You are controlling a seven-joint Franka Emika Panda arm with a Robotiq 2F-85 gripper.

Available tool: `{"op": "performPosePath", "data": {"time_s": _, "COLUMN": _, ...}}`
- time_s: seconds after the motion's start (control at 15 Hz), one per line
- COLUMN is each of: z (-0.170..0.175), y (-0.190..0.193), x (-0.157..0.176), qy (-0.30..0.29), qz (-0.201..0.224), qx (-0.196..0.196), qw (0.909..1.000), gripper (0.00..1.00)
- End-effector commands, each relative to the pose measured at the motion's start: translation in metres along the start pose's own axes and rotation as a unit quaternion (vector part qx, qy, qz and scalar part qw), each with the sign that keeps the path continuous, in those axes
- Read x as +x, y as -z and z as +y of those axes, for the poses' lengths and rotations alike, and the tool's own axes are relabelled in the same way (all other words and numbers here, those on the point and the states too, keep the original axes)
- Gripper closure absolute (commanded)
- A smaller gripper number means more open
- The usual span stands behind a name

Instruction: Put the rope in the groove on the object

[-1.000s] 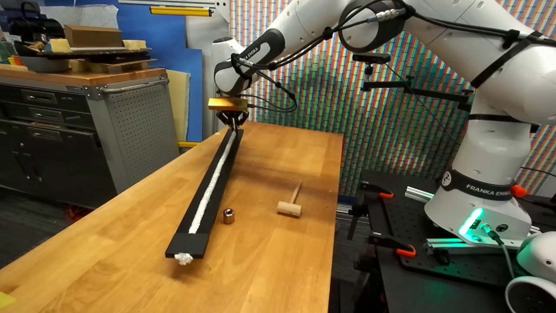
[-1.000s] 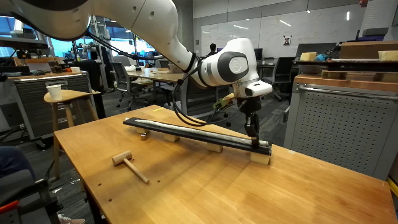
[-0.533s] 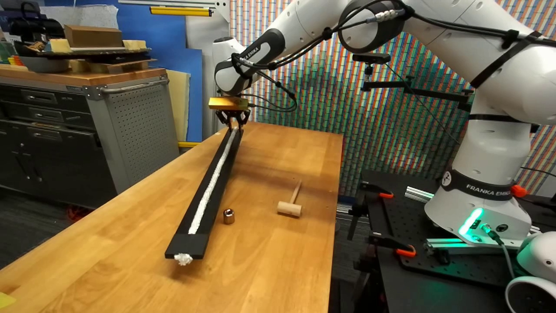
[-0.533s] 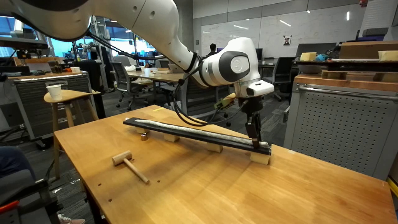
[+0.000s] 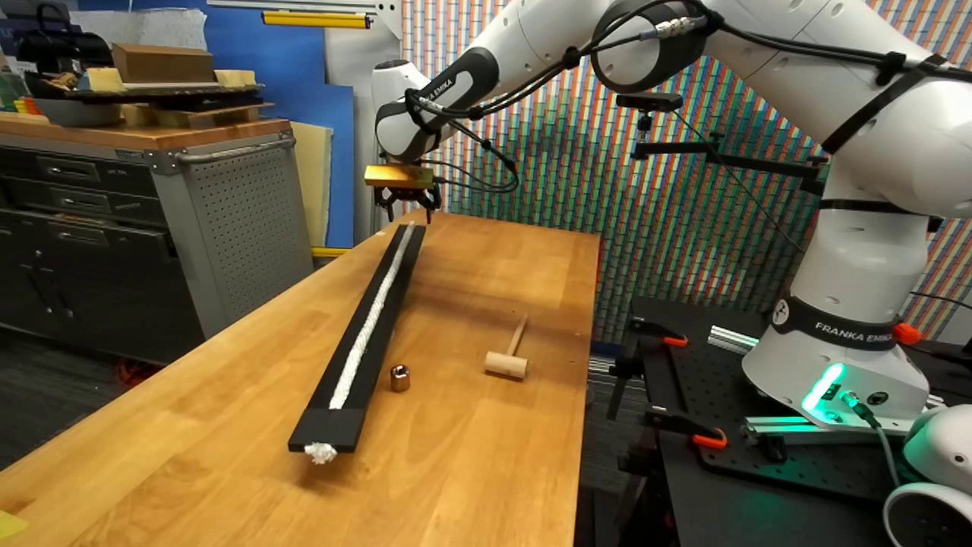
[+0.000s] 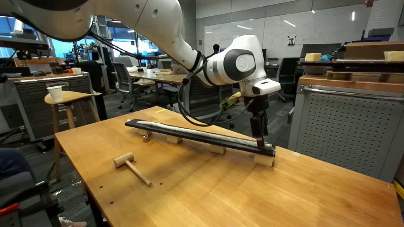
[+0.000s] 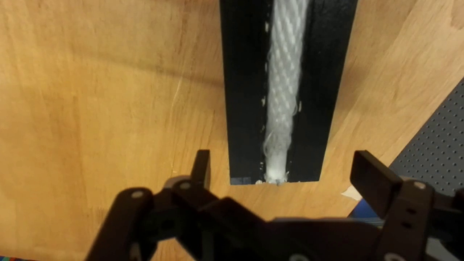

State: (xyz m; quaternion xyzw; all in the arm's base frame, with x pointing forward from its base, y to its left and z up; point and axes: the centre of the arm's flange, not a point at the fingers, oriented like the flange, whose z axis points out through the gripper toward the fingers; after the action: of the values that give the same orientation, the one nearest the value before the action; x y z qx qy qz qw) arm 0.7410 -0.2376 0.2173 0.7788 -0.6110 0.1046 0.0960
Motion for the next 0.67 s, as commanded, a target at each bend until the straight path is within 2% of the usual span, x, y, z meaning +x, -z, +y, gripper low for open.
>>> {"op": "performPosePath", "data": {"time_s": 0.0, "z": -0.012, "y": 0.009, "x": 0.009, "qy": -0.001, "qz": 0.006, "qx": 0.002, "qw": 1.0, "gripper": 0.0}}
{"op": "performPosePath", "data": {"time_s": 0.6, "z": -0.011, "y": 0.046, "x": 0.004, "qy": 0.001, "qz": 0.01, "qx": 0.037, "qw": 0.9993, "gripper": 0.0}}
